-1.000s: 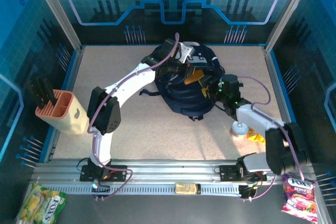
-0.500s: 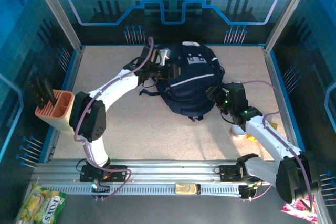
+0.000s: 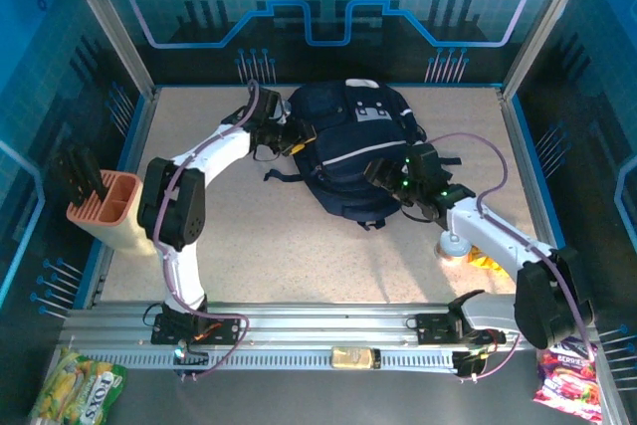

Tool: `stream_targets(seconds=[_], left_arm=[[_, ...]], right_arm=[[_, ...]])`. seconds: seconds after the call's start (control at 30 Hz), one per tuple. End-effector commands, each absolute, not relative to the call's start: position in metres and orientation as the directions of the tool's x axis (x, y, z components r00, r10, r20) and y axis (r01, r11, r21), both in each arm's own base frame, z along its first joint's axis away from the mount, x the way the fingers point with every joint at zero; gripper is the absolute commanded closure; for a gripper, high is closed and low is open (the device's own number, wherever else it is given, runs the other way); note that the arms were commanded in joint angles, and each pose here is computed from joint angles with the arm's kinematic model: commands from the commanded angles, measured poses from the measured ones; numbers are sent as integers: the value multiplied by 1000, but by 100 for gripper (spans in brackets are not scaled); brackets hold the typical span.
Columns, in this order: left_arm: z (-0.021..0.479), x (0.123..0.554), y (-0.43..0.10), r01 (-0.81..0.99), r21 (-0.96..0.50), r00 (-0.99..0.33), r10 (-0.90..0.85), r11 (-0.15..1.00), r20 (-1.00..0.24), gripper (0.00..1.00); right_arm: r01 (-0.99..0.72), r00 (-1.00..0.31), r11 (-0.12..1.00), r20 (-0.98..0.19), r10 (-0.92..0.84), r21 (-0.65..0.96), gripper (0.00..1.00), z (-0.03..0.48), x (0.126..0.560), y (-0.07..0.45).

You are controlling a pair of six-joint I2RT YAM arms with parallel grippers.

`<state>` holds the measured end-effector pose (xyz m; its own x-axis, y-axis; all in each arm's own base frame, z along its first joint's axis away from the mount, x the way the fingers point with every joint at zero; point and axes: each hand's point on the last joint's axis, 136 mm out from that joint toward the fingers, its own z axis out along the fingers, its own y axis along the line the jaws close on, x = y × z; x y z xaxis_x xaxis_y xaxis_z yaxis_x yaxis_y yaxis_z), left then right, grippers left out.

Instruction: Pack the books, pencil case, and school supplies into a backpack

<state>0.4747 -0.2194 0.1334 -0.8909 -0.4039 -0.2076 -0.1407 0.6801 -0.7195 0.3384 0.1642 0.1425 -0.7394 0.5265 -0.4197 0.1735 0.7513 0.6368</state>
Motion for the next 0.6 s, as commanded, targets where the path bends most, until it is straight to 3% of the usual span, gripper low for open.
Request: stream_targets(seconds=[0.0,0.1,0.4,0.57], left_arm=[[139,478,-234,-135,-758,-915,-374,638,-152,56],[134,480,-244,-128,-764,-935,-334,633,-119,61],[119,474,-257,-116,-754,-960,-268,646,-82,62],[123,470,-261,-92,-759,-967,-239,645,-86,78]], right_arm=[[101,-747,749,-447,492,655,24,157,347,180],[45,-760,745,-461,458,666,24,159,353,190],[57,-772,776,-465,434,629,25,150,370,190],[89,-774,782,-452,444,617,28,142,381,182]])
